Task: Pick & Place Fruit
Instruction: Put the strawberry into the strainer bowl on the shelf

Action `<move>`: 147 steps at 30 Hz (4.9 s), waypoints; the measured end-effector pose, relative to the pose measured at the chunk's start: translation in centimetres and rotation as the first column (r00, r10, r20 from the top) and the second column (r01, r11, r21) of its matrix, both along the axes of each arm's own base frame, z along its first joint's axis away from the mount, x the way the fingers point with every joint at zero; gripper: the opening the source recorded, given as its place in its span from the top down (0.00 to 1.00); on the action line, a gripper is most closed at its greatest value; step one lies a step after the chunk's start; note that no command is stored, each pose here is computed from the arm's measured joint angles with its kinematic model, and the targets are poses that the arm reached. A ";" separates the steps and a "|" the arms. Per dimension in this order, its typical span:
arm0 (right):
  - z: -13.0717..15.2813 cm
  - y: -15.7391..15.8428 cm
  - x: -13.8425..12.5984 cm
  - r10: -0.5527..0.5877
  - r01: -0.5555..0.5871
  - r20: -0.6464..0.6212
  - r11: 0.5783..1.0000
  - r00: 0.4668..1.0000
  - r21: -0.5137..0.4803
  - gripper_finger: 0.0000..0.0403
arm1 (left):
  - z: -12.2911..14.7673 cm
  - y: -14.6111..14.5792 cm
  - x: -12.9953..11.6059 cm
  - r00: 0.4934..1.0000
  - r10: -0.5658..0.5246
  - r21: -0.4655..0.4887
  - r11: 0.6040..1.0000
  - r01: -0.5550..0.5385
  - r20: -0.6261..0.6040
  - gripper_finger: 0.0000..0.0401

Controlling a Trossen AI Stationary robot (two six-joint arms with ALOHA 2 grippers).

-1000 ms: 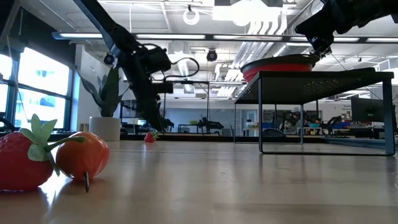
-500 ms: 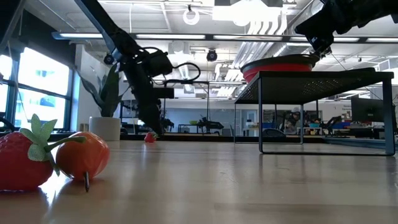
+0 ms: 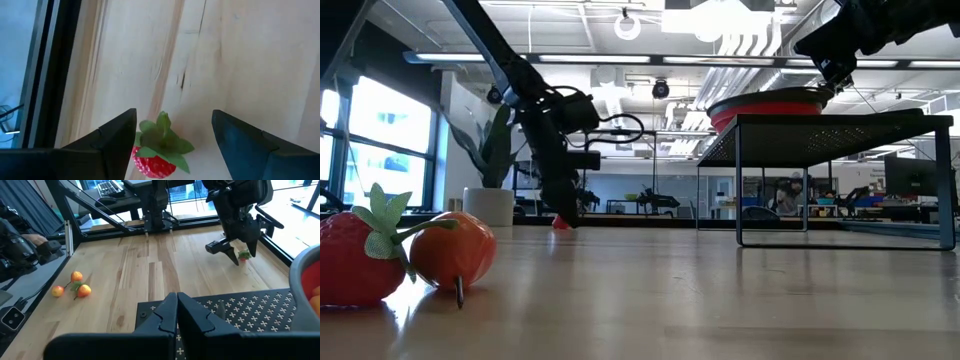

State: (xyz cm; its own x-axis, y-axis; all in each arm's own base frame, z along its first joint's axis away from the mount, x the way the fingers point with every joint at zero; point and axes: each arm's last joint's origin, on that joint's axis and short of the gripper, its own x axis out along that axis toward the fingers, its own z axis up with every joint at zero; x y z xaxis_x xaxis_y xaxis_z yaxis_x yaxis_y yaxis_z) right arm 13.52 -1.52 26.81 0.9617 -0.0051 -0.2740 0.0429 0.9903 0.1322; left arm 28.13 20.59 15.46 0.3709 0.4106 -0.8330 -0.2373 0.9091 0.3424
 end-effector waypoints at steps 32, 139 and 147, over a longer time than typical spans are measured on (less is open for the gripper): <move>0.0 0.0 0.0 0.000 0.000 0.000 1.000 1.000 0.000 0.99 | 0.0 0.0 0.0 1.000 0.002 0.007 1.000 -0.001 -0.005 0.85; -0.3 0.0 0.2 0.008 -0.009 -0.029 1.000 1.000 -0.009 0.99 | 19.8 -2.8 16.3 0.263 -0.202 0.140 0.962 0.235 0.944 1.00; -0.3 0.0 0.3 0.007 -0.007 -0.027 1.000 1.000 -0.010 0.99 | 19.3 -0.2 18.8 0.339 -0.156 0.064 0.962 0.266 0.928 1.00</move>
